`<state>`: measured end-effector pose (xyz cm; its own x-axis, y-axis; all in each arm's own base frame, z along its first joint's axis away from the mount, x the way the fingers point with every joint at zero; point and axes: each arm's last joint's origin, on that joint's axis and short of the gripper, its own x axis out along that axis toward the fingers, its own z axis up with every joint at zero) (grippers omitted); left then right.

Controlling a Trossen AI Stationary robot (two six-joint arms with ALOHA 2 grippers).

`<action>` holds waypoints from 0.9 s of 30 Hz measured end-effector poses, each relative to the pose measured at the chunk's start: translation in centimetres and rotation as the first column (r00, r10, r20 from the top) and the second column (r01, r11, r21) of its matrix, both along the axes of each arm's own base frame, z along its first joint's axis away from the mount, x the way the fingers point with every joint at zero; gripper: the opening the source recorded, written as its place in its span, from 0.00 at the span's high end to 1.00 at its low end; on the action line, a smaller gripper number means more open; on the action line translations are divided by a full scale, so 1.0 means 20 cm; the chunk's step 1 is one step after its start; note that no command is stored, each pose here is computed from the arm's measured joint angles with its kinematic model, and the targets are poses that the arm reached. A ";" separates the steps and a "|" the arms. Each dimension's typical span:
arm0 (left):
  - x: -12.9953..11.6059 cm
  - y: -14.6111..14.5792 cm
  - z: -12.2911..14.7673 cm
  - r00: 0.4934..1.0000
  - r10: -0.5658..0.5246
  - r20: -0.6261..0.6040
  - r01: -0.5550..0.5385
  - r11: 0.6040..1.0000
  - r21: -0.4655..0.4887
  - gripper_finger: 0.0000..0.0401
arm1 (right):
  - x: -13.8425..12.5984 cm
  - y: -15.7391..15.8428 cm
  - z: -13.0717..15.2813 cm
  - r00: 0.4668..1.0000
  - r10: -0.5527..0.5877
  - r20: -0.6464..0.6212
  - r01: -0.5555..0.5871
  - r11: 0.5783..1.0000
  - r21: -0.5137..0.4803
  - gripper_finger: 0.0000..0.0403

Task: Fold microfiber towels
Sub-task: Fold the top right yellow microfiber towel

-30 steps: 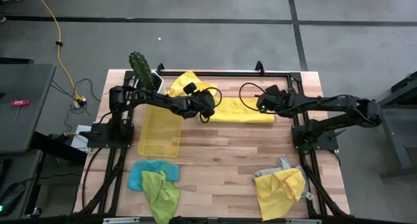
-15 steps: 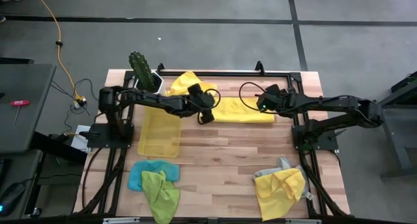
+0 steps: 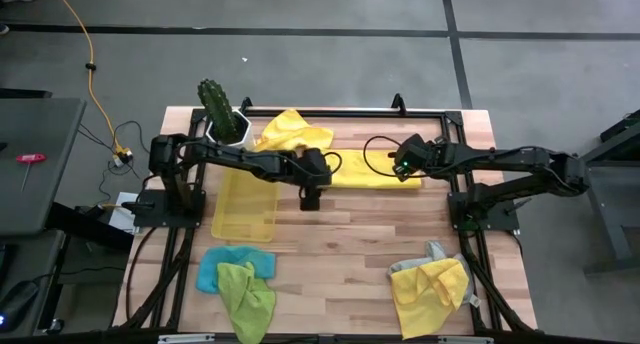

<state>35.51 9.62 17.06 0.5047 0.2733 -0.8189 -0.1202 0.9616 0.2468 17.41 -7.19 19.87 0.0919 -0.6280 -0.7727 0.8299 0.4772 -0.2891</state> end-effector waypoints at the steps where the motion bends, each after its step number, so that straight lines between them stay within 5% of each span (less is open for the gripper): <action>1: -0.02 0.01 0.00 0.999 0.009 -0.033 -0.009 1.000 0.016 0.57 | 0.00 0.00 0.00 1.000 0.002 0.001 -0.002 1.000 0.000 0.53; 6: -0.10 0.07 -0.03 0.983 0.050 -0.179 -0.050 0.999 0.005 0.58 | 0.01 0.01 0.00 1.000 0.013 0.015 -0.013 1.000 -0.006 0.53; 14: -0.11 0.13 -0.03 0.990 0.004 -0.139 -0.017 0.995 -0.093 0.60 | 0.01 0.01 0.00 1.000 0.017 0.013 -0.017 1.000 -0.006 0.53; 27: -0.10 0.13 -0.12 0.981 -0.009 -0.195 -0.012 0.994 -0.107 0.60 | 0.01 0.01 0.00 1.000 0.017 0.014 -0.017 1.000 -0.006 0.53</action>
<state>33.54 12.14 14.59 0.3319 0.1789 -0.9262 -0.0814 0.9836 0.1608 17.66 -7.04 19.92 0.1129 -0.6311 -0.7674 0.8258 0.4891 -0.2807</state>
